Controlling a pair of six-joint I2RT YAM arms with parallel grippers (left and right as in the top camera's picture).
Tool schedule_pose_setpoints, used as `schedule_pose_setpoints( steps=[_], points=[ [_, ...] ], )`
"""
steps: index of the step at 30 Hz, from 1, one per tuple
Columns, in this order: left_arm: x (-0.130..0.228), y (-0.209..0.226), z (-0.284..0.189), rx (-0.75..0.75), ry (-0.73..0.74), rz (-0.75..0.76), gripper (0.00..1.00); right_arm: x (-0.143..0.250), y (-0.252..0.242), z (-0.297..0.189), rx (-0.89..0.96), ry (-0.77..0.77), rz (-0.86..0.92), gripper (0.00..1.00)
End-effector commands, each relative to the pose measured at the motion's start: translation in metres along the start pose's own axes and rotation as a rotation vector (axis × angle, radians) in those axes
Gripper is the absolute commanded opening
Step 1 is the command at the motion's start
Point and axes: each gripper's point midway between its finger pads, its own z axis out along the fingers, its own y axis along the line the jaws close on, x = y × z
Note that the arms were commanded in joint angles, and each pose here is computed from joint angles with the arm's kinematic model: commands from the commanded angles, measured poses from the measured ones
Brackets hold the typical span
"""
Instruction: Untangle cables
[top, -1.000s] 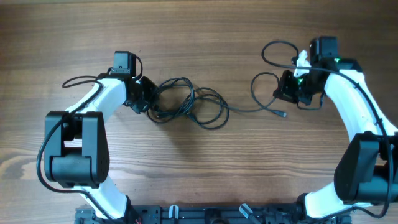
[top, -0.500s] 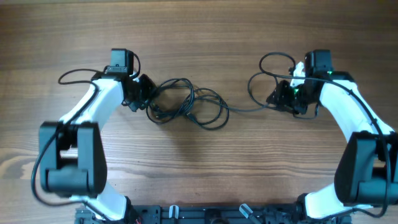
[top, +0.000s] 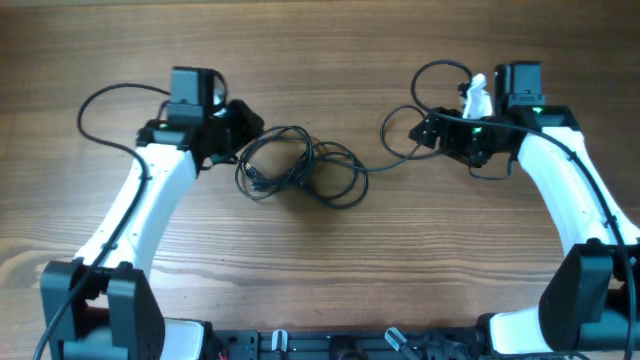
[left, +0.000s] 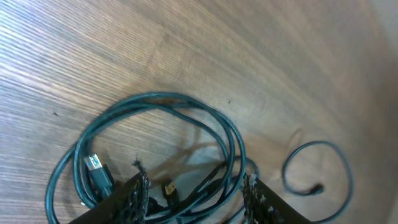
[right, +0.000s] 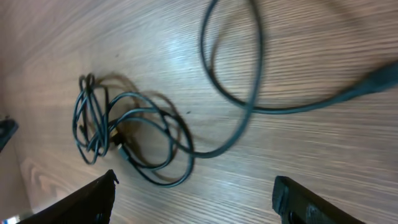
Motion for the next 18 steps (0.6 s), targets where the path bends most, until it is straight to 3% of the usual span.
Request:
schedule_pose_setpoints(
  steps=[1, 9, 18],
  points=[
    [0.004, 0.004, 0.017, -0.121, -0.05, 0.085, 0.5, 0.012, 0.017, 0.013, -0.009, 0.034, -0.018, 0.84],
    [0.022, -0.02, 0.035, -0.096, -0.044, 0.218, 0.56, 0.01, 0.034, 0.029, 0.073, -0.02, 0.001, 0.95],
    [0.033, -0.034, 0.039, -0.072, -0.038, 0.254, 0.56, 0.012, 0.052, 0.036, 0.043, -0.03, 0.003, 0.98]
  ],
)
